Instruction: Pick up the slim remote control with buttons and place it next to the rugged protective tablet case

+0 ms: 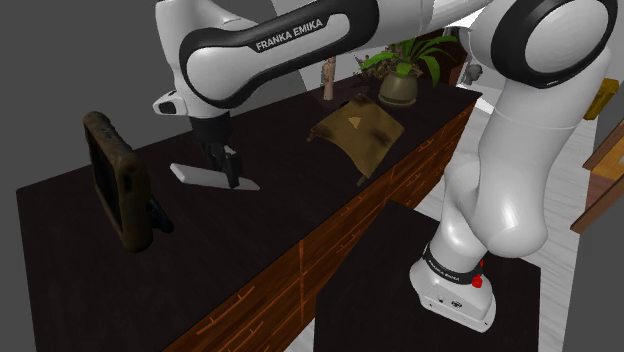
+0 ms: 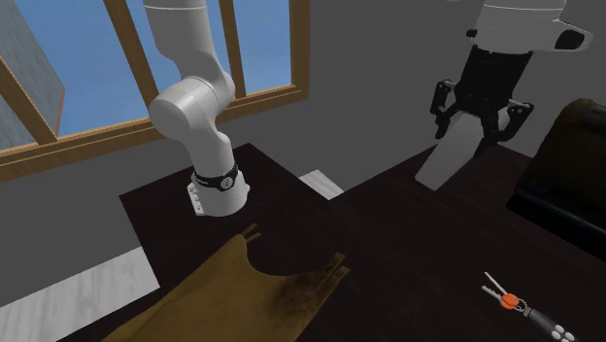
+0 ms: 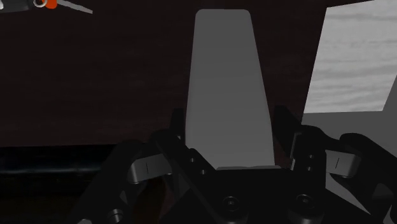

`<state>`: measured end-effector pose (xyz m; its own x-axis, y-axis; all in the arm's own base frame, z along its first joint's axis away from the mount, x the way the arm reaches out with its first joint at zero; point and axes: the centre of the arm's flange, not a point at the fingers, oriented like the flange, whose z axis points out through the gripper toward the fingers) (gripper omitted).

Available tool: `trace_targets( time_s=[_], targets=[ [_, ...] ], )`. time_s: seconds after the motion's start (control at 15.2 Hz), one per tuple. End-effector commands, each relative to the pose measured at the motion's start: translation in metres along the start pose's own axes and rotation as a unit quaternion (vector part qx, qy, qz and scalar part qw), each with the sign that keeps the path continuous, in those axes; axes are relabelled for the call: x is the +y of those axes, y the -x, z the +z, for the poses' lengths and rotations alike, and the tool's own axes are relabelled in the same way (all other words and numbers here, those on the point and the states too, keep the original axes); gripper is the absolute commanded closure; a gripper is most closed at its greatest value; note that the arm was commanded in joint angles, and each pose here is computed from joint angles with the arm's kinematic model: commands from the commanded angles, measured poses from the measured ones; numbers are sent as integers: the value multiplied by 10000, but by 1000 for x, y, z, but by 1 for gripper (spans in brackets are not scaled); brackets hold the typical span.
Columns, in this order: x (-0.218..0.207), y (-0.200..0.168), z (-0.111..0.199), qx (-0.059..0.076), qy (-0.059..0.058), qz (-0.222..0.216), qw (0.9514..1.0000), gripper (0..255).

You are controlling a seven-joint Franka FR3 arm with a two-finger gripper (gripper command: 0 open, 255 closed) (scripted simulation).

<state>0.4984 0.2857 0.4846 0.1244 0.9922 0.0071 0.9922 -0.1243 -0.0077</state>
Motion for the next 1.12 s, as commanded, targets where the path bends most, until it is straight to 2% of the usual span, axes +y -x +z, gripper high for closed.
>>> trace_targets(
  time_s=[0.0, 1.06],
  targets=[
    [0, 0, 11, 3, 3, 0, 10000, 255],
    [1, 1, 95, 3, 3, 0, 10000, 255]
  ],
)
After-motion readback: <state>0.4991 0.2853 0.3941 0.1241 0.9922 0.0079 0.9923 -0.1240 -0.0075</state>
